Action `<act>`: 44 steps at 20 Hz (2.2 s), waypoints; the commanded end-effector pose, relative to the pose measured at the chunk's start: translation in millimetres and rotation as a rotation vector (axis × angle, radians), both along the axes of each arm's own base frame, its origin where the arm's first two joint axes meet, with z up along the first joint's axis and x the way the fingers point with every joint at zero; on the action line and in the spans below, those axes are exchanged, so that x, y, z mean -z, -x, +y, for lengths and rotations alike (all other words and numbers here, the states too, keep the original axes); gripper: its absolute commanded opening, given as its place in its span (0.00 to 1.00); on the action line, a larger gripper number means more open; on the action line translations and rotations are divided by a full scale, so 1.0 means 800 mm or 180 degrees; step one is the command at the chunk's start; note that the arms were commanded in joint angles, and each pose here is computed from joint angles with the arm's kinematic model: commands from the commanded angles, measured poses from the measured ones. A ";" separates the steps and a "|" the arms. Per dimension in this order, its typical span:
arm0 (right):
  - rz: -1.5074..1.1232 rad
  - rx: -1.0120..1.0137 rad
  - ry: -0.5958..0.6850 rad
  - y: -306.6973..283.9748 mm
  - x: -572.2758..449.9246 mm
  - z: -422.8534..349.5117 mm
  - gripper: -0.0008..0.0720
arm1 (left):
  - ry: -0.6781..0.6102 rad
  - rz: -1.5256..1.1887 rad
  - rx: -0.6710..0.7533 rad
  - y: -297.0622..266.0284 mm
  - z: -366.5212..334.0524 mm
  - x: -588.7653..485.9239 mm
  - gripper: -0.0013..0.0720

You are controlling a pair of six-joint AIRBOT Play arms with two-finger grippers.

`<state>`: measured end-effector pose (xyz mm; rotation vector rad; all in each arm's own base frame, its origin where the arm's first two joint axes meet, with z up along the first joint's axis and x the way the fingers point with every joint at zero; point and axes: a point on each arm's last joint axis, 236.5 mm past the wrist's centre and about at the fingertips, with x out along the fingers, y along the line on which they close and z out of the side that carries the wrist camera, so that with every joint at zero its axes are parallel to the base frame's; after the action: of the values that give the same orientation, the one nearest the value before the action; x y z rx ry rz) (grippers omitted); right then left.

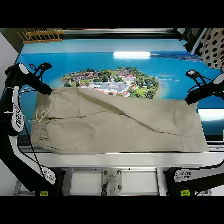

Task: Fold the clothes and pants, and hang the long-sleeved shirts on hangers.

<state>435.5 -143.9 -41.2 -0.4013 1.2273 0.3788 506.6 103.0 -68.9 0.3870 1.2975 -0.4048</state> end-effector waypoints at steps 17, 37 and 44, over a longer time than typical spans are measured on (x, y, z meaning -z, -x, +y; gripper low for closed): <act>-0.1295 0.0582 0.0559 -0.062 -0.179 -0.032 0.01 | -0.0413 -0.1604 0.0019 -0.081 -0.006 -0.190 0.02; 0.0108 0.0902 0.0235 0.231 -0.115 0.063 0.01 | -0.0671 -0.1405 -0.0048 0.134 0.016 -0.131 0.02; 0.0652 0.0992 0.0220 0.301 -0.087 0.078 0.01 | -0.0690 -0.1267 0.0048 0.176 0.004 -0.087 0.02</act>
<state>217.2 -83.6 37.4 -0.2478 1.4072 0.1212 376.6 108.8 12.7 0.6223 0.9393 -0.1792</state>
